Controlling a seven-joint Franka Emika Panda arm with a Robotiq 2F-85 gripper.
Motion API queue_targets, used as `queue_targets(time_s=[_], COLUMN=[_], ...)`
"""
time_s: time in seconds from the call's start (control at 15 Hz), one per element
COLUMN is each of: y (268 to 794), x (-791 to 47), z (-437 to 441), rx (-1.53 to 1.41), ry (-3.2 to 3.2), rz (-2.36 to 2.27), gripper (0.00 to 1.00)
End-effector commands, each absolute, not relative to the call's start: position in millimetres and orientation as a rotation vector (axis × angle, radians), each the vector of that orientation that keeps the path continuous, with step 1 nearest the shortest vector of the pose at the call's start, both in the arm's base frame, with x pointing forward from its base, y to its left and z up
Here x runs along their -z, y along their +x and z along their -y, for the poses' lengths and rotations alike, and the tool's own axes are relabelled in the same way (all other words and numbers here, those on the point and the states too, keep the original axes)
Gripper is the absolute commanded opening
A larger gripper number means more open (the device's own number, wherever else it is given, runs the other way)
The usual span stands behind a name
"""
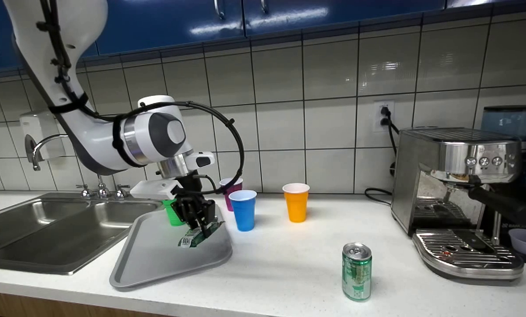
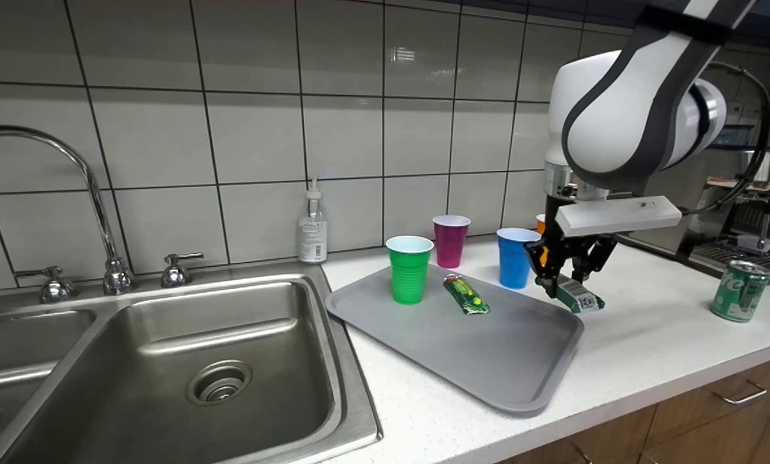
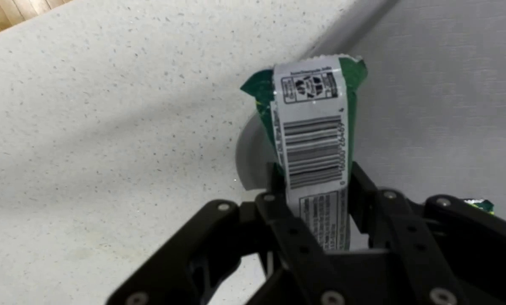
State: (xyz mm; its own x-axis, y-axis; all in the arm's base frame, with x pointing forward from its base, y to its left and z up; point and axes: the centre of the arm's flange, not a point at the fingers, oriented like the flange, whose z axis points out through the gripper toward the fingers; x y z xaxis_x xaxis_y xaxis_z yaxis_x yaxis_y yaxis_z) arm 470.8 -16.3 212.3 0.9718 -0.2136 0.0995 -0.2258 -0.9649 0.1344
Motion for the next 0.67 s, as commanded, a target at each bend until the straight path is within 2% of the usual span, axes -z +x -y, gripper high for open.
queue_targets(time_s=[0.0,0.6], y=[472,470], x=[-224,-217], z=[-1,-58], rx=[-0.11,-0.113], ry=[2.99,3.026], rz=[0.212,-0.002], gripper=[0.15,0.15])
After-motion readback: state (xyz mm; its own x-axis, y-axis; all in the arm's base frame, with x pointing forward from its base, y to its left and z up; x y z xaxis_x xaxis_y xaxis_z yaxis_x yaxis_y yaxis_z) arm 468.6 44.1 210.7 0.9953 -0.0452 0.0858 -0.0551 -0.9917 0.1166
